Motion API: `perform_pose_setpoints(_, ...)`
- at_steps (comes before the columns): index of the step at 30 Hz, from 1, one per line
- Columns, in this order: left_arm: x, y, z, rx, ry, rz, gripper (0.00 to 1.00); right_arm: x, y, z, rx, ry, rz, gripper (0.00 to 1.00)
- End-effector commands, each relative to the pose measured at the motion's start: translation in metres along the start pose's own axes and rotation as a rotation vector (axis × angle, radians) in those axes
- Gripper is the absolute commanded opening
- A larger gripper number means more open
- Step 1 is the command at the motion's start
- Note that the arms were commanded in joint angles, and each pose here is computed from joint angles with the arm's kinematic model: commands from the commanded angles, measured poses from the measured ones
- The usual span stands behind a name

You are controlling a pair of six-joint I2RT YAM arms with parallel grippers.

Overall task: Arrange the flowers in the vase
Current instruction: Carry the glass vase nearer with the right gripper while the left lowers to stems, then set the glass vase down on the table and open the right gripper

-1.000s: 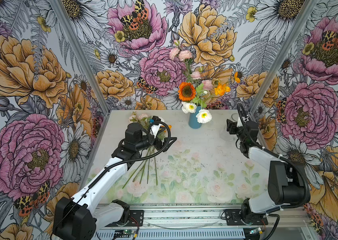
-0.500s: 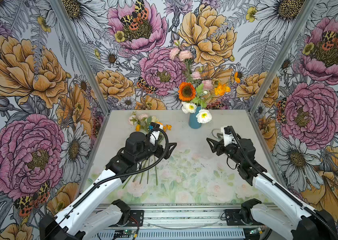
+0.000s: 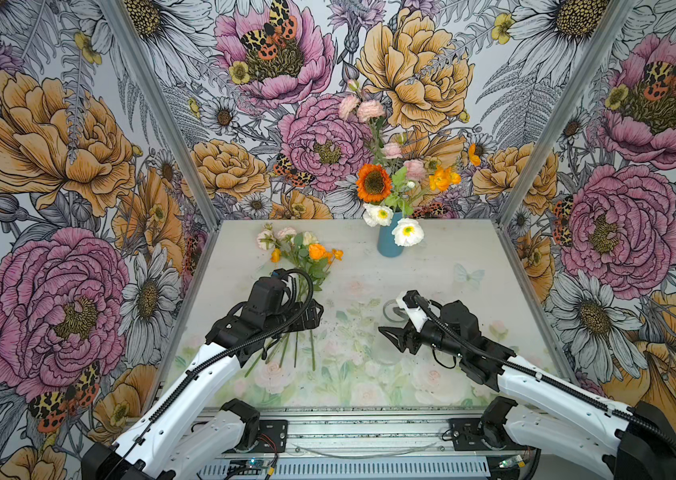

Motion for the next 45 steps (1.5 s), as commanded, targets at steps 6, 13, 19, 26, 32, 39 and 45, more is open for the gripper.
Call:
perform_pose_setpoints(6,-0.01,0.022,0.0,0.046,0.021,-0.192,0.99,-0.029,0.026,-0.042,0.109,-0.199,-0.01,0.51)
perform_pose_setpoints(13,-0.019,0.026,-0.006,0.03,-0.004,-0.223,0.97,-0.055,0.036,-0.047,0.129,-0.214,-0.009,0.52)
perform_pose_setpoints(19,-0.026,0.028,-0.008,0.027,0.011,-0.237,0.92,-0.068,0.041,-0.045,0.137,-0.159,0.005,0.62)
perform_pose_setpoints(26,-0.029,0.024,-0.014,0.011,0.016,-0.204,0.88,-0.064,0.041,-0.044,0.152,-0.162,0.022,0.78)
perform_pose_setpoints(32,-0.026,0.02,-0.019,-0.006,0.007,-0.182,0.87,-0.058,0.039,-0.047,0.165,-0.172,0.051,0.97)
perform_pose_setpoints(39,-0.025,0.018,-0.023,-0.026,-0.003,-0.168,0.94,-0.053,0.041,-0.048,0.163,-0.175,0.046,0.99)
perform_pose_setpoints(45,-0.045,0.014,-0.034,-0.022,0.014,-0.147,0.82,-0.03,0.039,-0.038,0.141,-0.156,0.05,0.99)
Point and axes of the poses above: each gripper's point midway between its finger pads, its own x axis back along the fingers, its own y axis along the line the jaws close on, z = x × y, the point moved 8 cm from there along x, back along the fingers, and after that the axes turned 12 degrees about -x, right-handed, at the moved point
